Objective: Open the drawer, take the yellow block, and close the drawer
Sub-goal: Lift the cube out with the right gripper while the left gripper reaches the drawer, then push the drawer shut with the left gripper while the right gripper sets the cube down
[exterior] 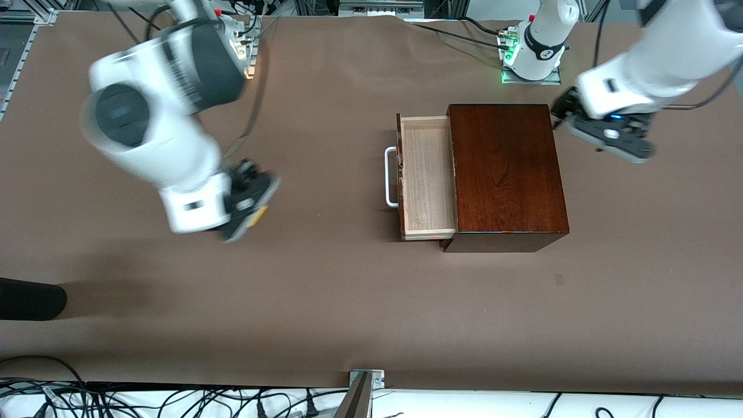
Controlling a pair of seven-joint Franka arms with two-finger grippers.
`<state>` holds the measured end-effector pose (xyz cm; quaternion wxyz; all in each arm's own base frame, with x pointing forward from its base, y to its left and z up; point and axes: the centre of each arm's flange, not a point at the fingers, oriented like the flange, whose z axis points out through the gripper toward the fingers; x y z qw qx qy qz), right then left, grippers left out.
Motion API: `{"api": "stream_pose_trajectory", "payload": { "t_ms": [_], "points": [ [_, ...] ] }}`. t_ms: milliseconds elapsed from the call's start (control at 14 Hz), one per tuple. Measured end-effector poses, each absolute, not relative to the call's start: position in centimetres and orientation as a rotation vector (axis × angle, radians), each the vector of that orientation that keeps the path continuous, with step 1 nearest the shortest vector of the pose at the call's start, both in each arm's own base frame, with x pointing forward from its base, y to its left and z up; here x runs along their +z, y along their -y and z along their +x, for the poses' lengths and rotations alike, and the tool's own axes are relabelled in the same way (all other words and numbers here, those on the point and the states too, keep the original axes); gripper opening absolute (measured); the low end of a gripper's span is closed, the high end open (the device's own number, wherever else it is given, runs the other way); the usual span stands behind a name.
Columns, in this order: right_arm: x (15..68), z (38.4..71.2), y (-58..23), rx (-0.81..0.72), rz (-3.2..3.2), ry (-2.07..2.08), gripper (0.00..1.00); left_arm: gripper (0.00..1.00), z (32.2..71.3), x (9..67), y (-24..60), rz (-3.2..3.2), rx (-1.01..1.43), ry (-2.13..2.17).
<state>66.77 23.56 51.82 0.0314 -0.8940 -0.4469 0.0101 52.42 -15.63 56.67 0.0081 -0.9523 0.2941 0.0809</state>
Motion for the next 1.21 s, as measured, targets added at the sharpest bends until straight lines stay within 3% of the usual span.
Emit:
{"api": "stream_pose_trajectory", "payload": {
  "t_ms": [286,643,1214],
  "points": [
    [47.0,67.4,-11.6,0.136,-2.873,1.071,0.55,1.00,50.6,52.7,26.1,-2.956,0.373,-1.246],
    [38.3,63.7,-6.2,0.202,-3.010,0.630,0.55,1.00,50.0,47.3,38.7,-2.868,0.469,-1.646],
    [26.4,56.9,-6.1,0.193,-3.099,0.151,0.55,1.00,49.9,37.0,51.3,-2.414,0.073,-2.279]
  ]
}}
